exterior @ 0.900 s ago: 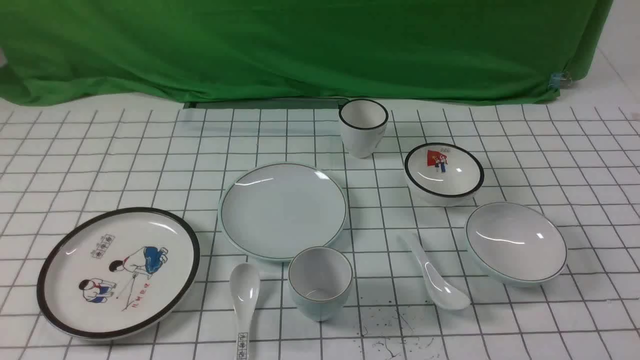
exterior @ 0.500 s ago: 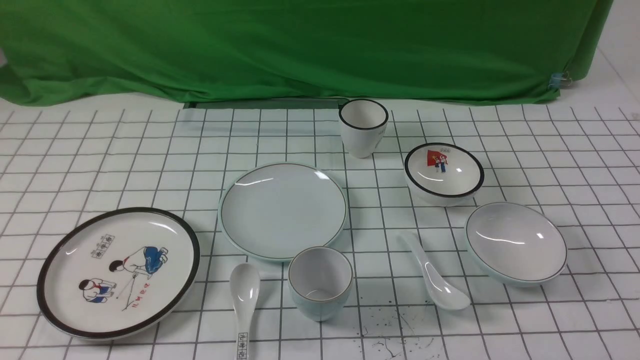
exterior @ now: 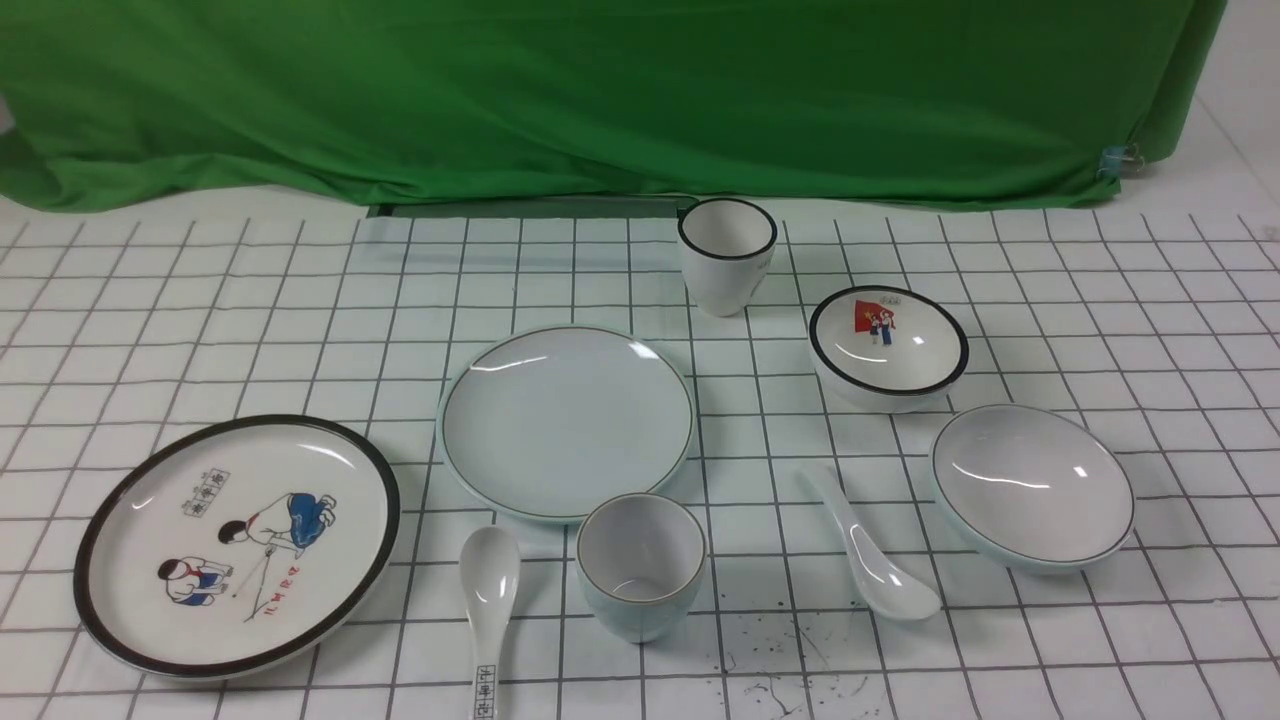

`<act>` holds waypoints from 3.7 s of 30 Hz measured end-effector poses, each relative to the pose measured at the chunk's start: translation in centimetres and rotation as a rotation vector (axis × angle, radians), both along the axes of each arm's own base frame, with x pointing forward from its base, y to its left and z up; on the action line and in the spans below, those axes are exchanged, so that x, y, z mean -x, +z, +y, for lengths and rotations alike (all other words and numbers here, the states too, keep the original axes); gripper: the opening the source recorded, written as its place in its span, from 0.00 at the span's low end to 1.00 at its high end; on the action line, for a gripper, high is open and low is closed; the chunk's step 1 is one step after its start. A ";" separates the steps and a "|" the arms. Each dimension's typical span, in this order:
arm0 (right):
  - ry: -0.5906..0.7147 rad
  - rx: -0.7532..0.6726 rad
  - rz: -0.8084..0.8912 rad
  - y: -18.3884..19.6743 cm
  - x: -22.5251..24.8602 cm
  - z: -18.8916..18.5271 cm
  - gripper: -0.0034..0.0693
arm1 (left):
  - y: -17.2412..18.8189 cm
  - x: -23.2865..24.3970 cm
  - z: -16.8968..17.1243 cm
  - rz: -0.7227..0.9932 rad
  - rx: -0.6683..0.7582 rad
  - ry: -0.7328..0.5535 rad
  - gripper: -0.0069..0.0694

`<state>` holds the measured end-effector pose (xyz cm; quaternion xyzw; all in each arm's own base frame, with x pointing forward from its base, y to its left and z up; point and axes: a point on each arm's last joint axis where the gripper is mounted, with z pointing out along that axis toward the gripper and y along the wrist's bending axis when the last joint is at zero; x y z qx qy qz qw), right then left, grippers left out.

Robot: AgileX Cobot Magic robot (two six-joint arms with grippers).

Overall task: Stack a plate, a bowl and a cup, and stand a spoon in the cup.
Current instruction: Use the right arm to grab a blue rice bowl

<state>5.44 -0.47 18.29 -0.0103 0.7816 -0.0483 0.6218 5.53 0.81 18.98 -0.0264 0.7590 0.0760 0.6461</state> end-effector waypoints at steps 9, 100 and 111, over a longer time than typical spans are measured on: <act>0.000 0.000 0.000 0.0 0.0 0.0 0.38 | 0.0 0.0 0.0 0.000 0.000 0.000 0.05; 0.213 0.175 1.110 -0.5 -30.3 4.2 0.66 | 13.9 -19.4 -12.2 0.849 -0.262 -0.636 0.05; 0.207 0.137 1.081 2.1 -30.0 4.3 0.16 | 14.1 -19.7 -12.3 0.813 -0.262 -0.638 0.05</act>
